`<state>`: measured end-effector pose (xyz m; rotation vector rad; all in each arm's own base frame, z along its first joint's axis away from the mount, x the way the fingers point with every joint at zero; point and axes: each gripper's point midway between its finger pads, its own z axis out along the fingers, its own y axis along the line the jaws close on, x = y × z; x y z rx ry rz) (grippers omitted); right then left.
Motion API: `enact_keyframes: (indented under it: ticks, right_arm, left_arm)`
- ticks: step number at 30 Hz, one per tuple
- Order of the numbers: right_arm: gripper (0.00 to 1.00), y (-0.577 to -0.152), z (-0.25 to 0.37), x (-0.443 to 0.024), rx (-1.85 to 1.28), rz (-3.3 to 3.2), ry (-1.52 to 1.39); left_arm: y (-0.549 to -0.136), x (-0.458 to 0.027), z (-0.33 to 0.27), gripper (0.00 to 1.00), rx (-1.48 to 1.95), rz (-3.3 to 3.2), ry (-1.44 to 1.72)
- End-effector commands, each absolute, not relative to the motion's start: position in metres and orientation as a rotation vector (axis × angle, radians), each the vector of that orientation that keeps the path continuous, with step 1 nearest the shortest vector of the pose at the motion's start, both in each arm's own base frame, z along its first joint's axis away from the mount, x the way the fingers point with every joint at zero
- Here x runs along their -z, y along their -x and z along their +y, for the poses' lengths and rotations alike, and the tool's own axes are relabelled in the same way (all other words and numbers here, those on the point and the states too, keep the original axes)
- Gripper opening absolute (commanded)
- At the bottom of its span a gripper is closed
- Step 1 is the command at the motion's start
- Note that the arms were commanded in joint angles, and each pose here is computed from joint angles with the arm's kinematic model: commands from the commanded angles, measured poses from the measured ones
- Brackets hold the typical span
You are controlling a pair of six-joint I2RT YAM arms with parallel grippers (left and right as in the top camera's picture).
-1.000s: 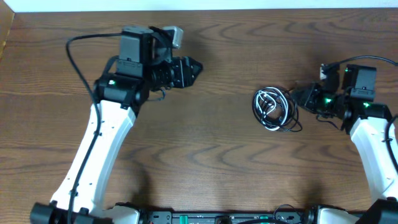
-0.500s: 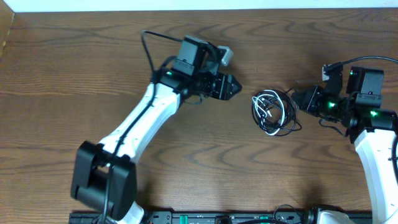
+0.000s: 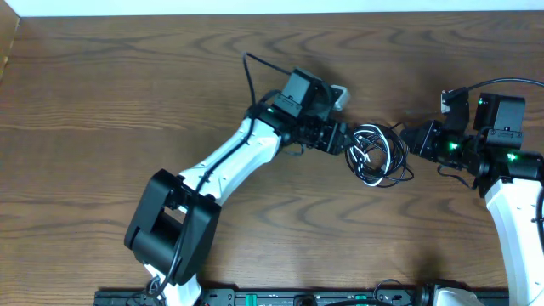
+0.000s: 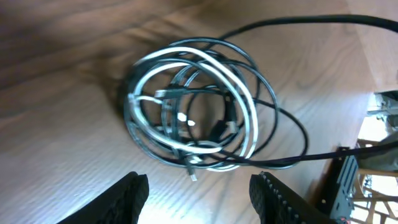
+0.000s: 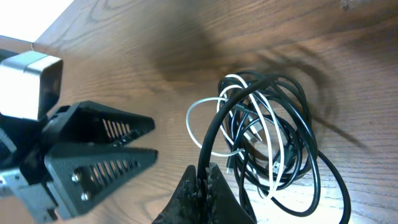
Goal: Untangle cables
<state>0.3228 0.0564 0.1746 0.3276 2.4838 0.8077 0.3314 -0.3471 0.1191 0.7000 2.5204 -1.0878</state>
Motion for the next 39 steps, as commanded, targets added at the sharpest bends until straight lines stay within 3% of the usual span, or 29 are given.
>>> enact_keyframes:
  ticks: [1, 18, 28, 34, 35, 38, 39]
  right_arm:
    - [0.01, -0.325, 0.058, -0.191, -0.798, 2.443, -0.269]
    - [0.01, -0.320, 0.059, -0.189, -0.789, 2.463, -0.241]
    - [0.01, -0.319, 0.059, -0.188, -0.787, 2.468, -0.232]
    - [0.01, -0.317, 0.059, -0.187, -0.785, 2.473, -0.225]
    - [0.01, -0.317, 0.059, -0.187, -0.785, 2.473, -0.225]
    - [0.01, -0.317, 0.059, -0.187, -0.785, 2.473, -0.225]
    - [0.01, -0.317, 0.059, -0.187, -0.785, 2.474, -0.225]
  left_arm:
    - [-0.330, -0.118, -0.351, 0.57, 1.083, 2.544, -0.646]
    - [-0.337, -0.097, -0.354, 0.57, 0.742, 2.639, -0.258]
    - [-0.328, -0.063, -0.373, 0.57, 0.821, 2.713, -0.240]
    - [-0.327, -0.069, -0.390, 0.56, 0.916, 2.677, -0.237]
    - [-0.326, -0.069, -0.391, 0.52, 0.918, 2.679, -0.235]
    - [-0.323, -0.068, -0.394, 0.26, 0.920, 2.680, -0.248]
    - [-0.321, -0.069, -0.396, 0.24, 0.921, 2.680, -0.253]
